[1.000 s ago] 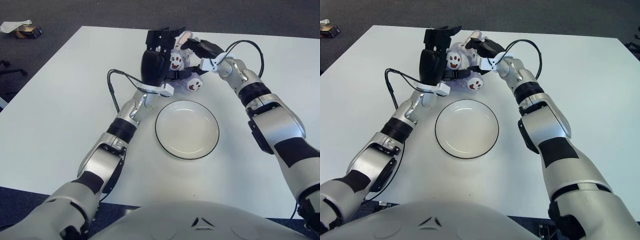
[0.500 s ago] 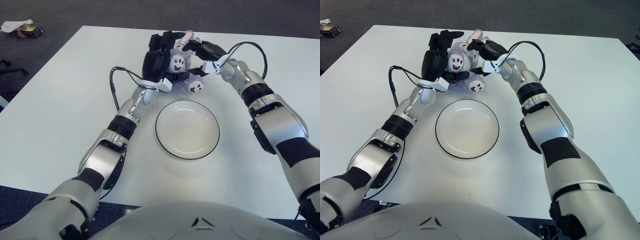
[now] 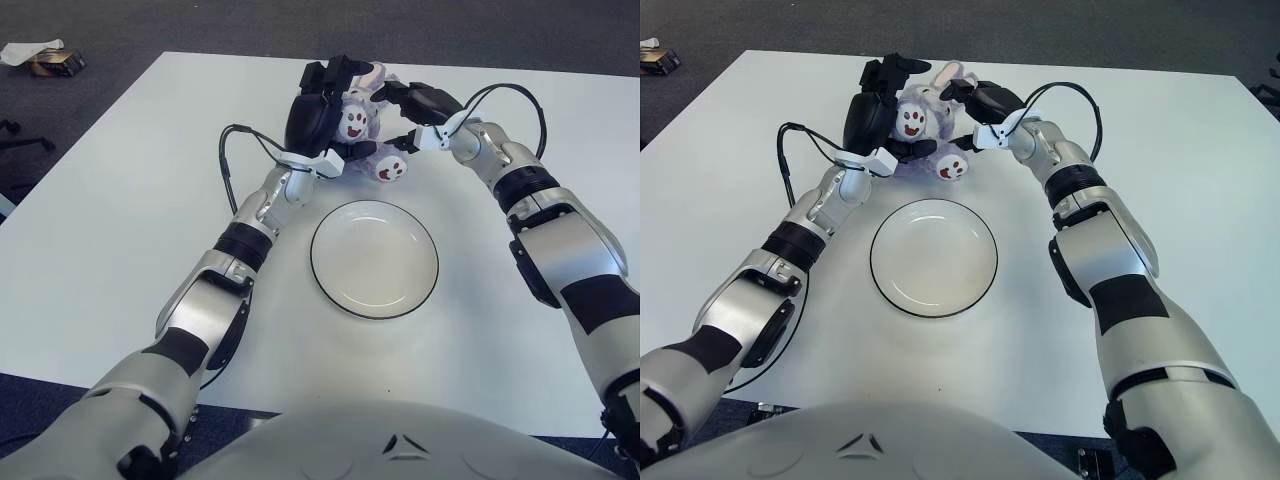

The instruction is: Put the doll into the plate.

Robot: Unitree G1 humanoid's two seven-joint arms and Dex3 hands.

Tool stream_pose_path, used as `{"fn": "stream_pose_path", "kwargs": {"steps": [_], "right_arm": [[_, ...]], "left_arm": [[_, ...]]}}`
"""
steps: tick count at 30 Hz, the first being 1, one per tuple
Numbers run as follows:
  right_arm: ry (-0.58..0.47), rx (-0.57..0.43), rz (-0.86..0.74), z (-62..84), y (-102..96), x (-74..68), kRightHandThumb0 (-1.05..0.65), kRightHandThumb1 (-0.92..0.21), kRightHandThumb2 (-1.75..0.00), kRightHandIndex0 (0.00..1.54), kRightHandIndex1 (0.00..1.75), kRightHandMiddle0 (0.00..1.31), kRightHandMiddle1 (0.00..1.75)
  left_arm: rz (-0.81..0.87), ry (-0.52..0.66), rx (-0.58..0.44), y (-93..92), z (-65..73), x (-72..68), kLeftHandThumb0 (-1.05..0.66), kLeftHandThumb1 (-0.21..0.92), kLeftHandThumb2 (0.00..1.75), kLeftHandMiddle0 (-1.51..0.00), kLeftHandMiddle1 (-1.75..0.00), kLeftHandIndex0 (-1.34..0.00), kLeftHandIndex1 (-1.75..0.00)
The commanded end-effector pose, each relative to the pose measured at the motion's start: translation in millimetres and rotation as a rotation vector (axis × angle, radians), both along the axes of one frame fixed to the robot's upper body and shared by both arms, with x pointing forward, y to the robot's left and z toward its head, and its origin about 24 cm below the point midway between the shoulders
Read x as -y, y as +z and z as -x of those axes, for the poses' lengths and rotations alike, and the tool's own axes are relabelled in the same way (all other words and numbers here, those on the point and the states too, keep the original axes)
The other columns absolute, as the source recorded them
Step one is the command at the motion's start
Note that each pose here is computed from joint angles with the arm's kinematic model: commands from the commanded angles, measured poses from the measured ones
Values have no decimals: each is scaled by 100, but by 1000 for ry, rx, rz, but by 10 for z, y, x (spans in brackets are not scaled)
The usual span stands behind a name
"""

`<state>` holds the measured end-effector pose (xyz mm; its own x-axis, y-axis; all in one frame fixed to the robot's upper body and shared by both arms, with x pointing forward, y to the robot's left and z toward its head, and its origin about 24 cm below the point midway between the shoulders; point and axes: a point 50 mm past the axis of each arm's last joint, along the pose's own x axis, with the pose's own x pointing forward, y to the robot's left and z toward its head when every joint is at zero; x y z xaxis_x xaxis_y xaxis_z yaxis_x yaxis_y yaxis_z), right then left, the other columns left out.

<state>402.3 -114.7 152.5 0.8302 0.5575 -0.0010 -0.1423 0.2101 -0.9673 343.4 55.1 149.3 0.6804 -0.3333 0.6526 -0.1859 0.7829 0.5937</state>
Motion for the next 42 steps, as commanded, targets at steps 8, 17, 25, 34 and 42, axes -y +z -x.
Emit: {"fn": "stream_pose_path", "kwargs": {"steps": [8, 17, 25, 34, 42], "right_arm": [[-52, -79, -14, -28, -1, 79, -87, -92, -44, 11, 136, 0, 72], [-52, -58, -26, -18, 17, 94, -80, -92, -44, 14, 149, 0, 119], [-51, -42, -36, -6, 32, 124, -77, -90, -48, 17, 144, 0, 88], [-56, -21, -26, -2, 66, 155, -71, -91, -55, 16, 121, 0, 79], [-74, 19, -19, -5, 112, 187, -72, -92, -60, 14, 109, 0, 82]], "left_arm": [[17, -7, -5, 10, -25, -15, -49, 26, 109, -19, -148, -8, -153], [-2, 21, -1, -20, -19, -7, -3, 23, 130, -76, -143, -47, -174], [-2, 45, -9, -34, -28, -10, 0, 5, 156, -87, -157, -59, -175], [5, 59, -25, -48, -32, -16, 0, 3, 160, -88, -160, -60, -175], [-25, 114, -2, -65, -38, -35, 0, 3, 165, -81, -173, -61, -175]]}}
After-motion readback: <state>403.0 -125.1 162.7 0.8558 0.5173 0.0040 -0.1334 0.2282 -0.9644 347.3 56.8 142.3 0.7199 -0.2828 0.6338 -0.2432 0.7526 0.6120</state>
